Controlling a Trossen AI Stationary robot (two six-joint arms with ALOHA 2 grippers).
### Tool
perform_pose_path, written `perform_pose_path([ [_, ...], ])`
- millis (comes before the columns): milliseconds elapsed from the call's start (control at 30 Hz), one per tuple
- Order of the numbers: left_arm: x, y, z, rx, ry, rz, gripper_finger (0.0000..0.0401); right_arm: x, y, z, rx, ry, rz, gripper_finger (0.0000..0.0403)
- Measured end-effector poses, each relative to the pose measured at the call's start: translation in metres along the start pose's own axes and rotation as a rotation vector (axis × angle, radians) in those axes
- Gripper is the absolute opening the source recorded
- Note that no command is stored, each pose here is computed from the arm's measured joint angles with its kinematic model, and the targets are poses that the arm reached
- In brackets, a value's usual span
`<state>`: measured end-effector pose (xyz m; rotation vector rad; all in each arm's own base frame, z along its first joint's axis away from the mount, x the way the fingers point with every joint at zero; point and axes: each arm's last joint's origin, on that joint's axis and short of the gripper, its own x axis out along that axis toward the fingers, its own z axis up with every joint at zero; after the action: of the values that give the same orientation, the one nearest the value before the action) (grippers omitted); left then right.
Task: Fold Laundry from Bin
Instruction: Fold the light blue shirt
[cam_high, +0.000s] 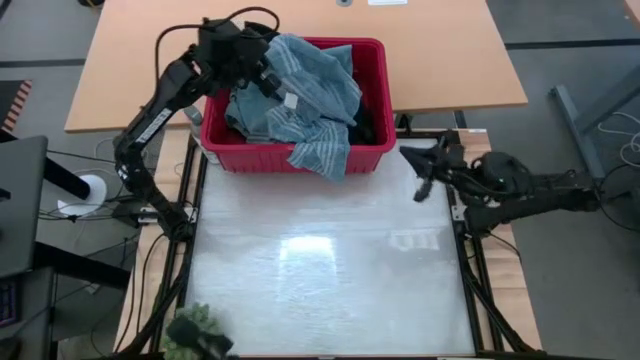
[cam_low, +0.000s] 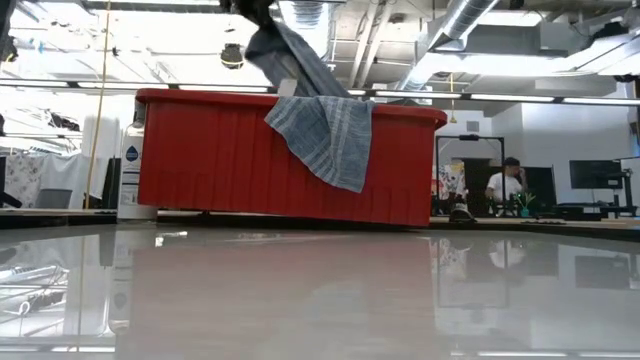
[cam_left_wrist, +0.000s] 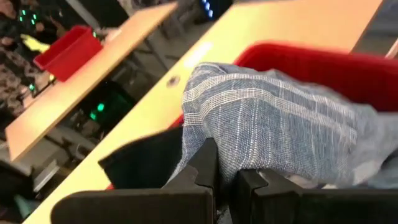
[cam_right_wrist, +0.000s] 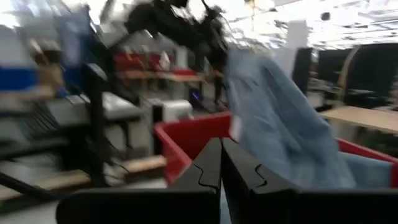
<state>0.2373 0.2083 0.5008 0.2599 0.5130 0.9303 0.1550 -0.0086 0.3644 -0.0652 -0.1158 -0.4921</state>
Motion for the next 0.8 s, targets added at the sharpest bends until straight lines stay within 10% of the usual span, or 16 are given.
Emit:
perform_pose_path([
  [467, -0.028, -0.025, 0.017, 0.005, -0.069, -0.04, 0.0, 0.104, 0.018, -0.003, -0.279, 0.178, -0.009, 0.0217],
  [800, -0.064, -0.027, 0.039, -0.006, -0.189, -0.056, 0.0, 0.145, 0.009, 0.035, -0.451, 0.144, -0.182, 0.0219],
])
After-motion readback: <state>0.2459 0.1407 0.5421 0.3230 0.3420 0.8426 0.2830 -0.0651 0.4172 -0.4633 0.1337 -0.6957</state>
